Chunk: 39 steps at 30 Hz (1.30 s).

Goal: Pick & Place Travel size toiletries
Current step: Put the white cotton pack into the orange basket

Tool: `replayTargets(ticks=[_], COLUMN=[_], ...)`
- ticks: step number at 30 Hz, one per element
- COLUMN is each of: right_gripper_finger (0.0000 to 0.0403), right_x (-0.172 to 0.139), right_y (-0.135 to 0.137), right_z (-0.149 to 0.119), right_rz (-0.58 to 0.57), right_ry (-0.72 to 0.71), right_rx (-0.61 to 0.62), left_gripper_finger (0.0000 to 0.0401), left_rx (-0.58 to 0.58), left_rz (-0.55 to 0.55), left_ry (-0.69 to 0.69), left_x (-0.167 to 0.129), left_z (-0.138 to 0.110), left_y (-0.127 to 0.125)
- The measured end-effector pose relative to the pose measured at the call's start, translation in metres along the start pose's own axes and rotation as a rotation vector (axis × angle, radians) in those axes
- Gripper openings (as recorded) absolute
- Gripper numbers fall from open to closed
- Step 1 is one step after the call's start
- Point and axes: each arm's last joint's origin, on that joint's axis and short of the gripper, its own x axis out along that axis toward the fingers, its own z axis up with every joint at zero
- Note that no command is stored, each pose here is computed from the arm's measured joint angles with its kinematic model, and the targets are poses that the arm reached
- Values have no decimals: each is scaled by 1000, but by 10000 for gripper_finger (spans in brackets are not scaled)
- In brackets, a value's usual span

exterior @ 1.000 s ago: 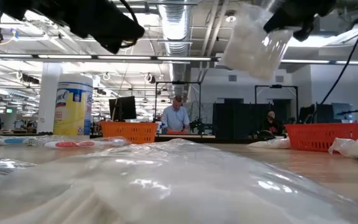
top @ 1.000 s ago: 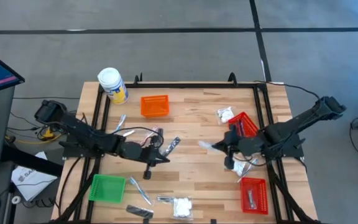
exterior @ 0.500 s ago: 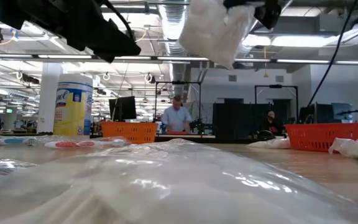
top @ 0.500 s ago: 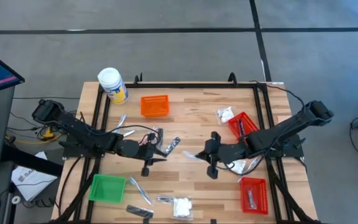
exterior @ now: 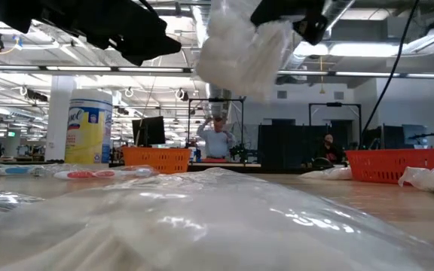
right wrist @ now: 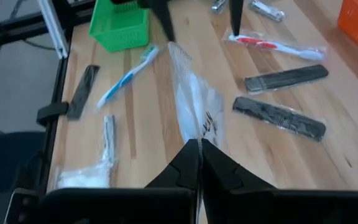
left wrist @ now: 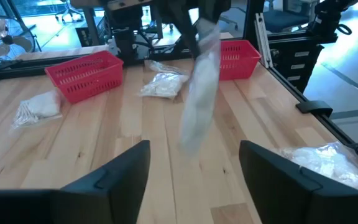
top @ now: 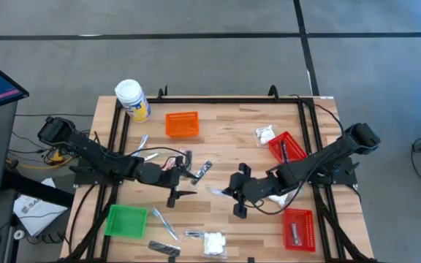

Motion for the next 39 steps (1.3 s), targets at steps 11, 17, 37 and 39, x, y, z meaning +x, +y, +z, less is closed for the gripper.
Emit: replayTargets(ticks=[11, 17, 37, 39], right_gripper_finger=[0, 0, 0, 0], right_x=[32, 50, 67, 67], right_y=[-12, -7, -8, -8], right_z=[6, 8, 21, 21], right_rz=[53, 76, 33, 33], right_ry=[-14, 4, 21, 21], right_rx=[31, 10, -16, -17], left_gripper_finger=[276, 275, 150, 105], left_rx=[1, -2, -30, -30], left_rz=[10, 12, -29, -30], left_ry=[2, -11, 14, 17], left_x=[13, 21, 23, 23], left_z=[-9, -14, -18, -18], left_y=[-3, -5, -3, -3])
